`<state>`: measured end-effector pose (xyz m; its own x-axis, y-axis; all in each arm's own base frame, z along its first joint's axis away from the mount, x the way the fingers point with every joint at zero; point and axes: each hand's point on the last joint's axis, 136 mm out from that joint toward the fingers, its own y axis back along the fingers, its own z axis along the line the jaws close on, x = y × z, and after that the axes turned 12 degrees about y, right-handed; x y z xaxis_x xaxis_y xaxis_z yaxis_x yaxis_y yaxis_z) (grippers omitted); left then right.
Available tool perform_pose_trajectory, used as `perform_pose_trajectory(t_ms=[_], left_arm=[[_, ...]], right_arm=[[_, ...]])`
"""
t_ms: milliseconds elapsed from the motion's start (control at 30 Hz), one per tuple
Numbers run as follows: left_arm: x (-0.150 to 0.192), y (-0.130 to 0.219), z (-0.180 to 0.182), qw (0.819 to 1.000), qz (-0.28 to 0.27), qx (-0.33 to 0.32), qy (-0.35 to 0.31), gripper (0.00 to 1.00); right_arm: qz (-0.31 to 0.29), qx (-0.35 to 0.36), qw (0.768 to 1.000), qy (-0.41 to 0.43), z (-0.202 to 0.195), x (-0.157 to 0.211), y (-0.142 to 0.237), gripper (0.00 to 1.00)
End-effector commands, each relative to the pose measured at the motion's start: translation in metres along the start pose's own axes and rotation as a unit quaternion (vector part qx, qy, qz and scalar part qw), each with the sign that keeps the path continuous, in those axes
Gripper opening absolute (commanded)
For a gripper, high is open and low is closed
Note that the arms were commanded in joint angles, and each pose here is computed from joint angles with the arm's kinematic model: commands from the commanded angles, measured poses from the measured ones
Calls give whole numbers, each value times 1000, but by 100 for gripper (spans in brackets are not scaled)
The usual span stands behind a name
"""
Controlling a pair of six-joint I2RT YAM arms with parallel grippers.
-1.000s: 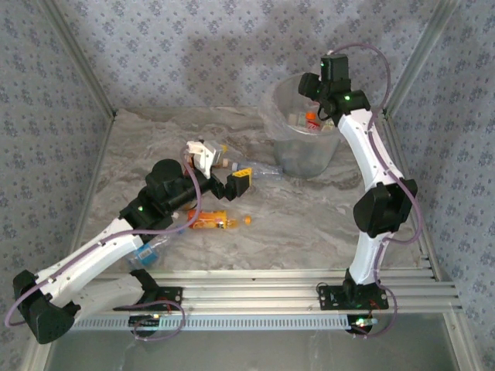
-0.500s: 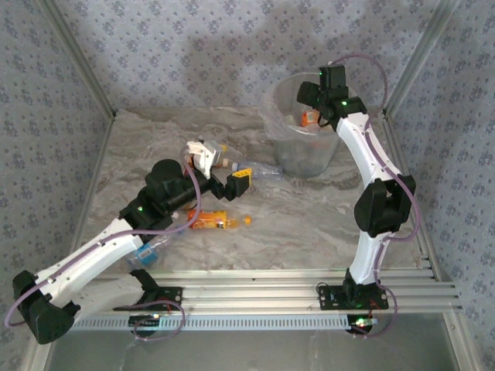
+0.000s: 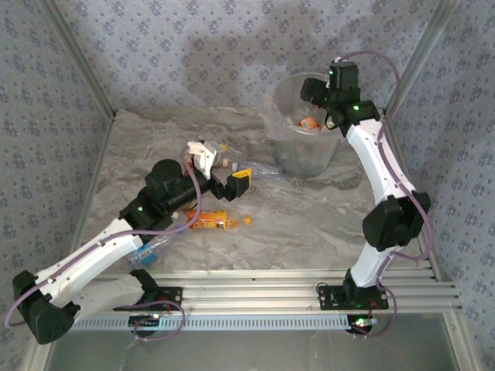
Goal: Put the plastic bottles in the bin
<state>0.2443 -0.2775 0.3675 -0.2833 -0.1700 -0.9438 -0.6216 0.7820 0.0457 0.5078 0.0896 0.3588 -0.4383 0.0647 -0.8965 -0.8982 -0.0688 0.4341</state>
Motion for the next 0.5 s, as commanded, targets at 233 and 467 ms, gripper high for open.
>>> perform_pose_trajectory(t_ms=[233, 467], left_arm=[[-9, 6, -7, 1000, -10, 11, -18, 100], [-4, 5, -4, 1000, -4, -3, -27, 100]], right_arm=[[-30, -96, 993, 58, 36, 3, 103, 90], [-5, -159, 984, 77, 66, 47, 149, 96]])
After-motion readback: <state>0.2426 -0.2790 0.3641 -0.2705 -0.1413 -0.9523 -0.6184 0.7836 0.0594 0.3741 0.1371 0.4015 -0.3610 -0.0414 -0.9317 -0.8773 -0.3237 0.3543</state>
